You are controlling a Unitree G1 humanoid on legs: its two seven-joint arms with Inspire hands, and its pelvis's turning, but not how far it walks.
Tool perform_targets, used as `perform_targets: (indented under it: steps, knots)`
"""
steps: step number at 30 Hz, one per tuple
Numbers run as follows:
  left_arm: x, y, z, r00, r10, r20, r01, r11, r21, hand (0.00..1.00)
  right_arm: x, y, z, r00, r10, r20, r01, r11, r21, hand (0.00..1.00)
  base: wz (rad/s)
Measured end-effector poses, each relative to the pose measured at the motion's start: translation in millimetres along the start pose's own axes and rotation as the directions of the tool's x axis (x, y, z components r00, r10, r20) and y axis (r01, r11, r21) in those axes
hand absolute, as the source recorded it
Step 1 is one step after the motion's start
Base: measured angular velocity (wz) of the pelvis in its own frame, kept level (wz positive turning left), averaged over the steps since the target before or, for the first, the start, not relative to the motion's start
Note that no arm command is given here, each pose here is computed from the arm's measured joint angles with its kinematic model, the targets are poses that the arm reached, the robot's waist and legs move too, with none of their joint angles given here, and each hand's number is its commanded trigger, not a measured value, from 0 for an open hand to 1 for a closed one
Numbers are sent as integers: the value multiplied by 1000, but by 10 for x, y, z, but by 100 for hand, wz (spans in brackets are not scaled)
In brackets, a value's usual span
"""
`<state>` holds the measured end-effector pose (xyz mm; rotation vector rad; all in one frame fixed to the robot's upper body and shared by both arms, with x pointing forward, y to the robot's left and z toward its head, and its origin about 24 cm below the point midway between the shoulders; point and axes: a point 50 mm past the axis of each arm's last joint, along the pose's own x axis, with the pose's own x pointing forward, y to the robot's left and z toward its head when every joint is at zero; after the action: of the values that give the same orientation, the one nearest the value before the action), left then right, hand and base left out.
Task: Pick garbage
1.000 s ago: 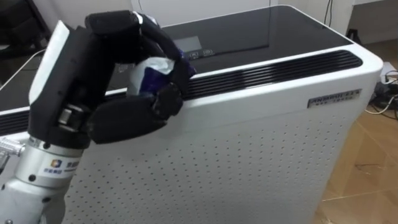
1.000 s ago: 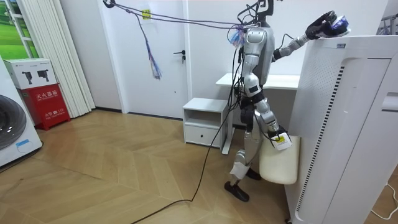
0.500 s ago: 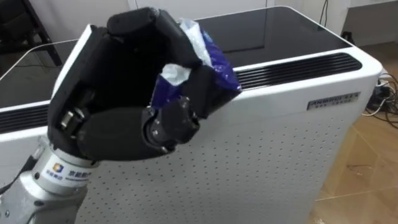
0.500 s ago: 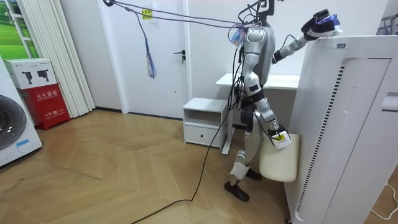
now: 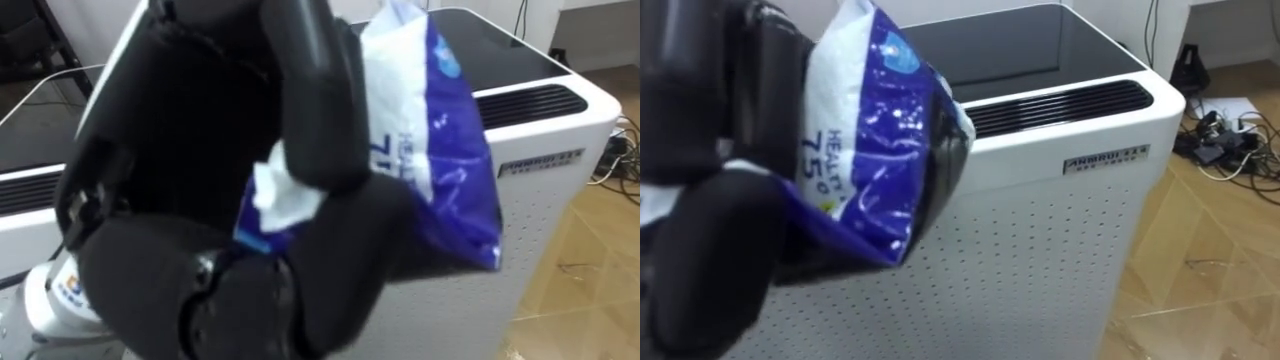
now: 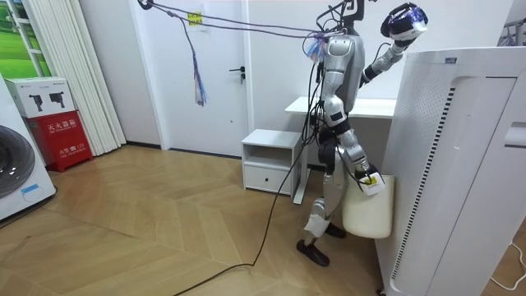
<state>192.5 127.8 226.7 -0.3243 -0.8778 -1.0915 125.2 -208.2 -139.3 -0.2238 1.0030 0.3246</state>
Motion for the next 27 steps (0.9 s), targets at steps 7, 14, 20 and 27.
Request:
perform_targets:
  steps: [7,14,20,27]
  knots:
    - [-58,-14,-177,997,-29,-66,24,996,-83,100,2,-14,-11,1000,-2,-20,2,1000,9,100,0]
    - [-227,-28,-484,982,-22,-186,-15,981,-195,100,53,-63,119,1000,-10,-12,10,1000,-7,100,2]
    - [-521,-173,-968,898,-75,-433,-45,964,-261,100,99,-112,244,1000,-22,-8,22,999,-25,100,1]
    - [-1048,-216,-1461,654,-84,-752,-116,971,-210,100,165,-111,393,1000,-25,0,25,999,-46,100,6]
